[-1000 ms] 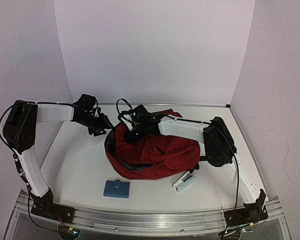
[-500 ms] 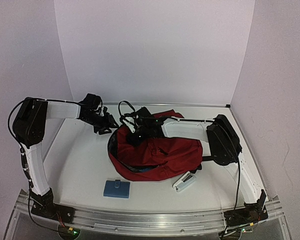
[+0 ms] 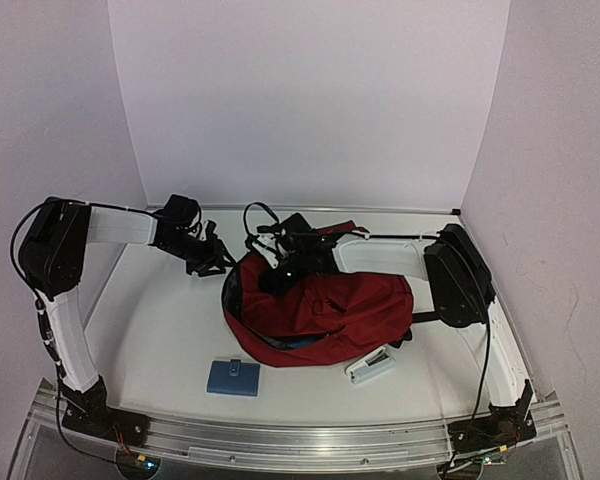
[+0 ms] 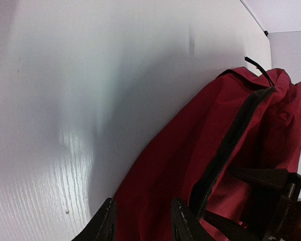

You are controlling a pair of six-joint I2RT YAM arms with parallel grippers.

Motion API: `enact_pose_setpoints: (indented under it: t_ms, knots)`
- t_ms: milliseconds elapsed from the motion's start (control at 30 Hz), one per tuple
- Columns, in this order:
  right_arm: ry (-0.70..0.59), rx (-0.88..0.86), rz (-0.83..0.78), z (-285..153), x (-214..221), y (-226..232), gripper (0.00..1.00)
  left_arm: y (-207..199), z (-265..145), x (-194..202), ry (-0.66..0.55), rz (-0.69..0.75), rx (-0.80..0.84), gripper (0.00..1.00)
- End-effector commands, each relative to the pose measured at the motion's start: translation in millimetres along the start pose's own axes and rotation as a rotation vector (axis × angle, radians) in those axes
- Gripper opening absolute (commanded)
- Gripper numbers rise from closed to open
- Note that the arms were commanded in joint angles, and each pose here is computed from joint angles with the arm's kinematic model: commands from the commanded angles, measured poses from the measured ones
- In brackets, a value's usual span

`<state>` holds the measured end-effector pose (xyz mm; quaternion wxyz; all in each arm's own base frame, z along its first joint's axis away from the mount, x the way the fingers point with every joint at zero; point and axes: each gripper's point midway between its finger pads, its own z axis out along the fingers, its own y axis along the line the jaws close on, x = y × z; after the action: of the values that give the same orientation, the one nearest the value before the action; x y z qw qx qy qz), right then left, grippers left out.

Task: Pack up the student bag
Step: Adjust the student bag at the center of the board.

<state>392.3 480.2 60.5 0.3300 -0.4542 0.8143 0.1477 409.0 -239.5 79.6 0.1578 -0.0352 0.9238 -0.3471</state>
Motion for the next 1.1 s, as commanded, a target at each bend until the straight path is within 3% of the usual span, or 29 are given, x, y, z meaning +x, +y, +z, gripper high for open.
enact_pose_setpoints:
  t_ms: [0, 200, 733, 900, 1067]
  knots:
    - [0.064, -0.004, 0.022, -14.5, 12.6, -3.4, 0.53, -34.0, -34.9, -7.7, -0.061, 0.105, 0.073, 0.36]
    - [0.068, -0.001, 0.021, -14.5, 14.6, -3.9, 0.53, -38.1, -40.0, 1.7, -0.051, 0.121, 0.106, 0.37]
    - [0.080, 0.014, 0.016, -13.9, 19.2, -6.9, 0.54, -22.3, 1.0, 20.1, 0.058, 0.136, 0.037, 0.39]
    - [0.082, 0.012, 0.009, -14.3, 20.1, -6.2, 0.54, -21.3, -0.7, 15.7, 0.036, 0.138, 0.020, 0.27]
    - [0.099, -0.006, 0.021, -9.4, 27.8, -3.0, 0.55, -32.3, -16.0, -6.5, -0.068, 0.150, 0.001, 0.01]
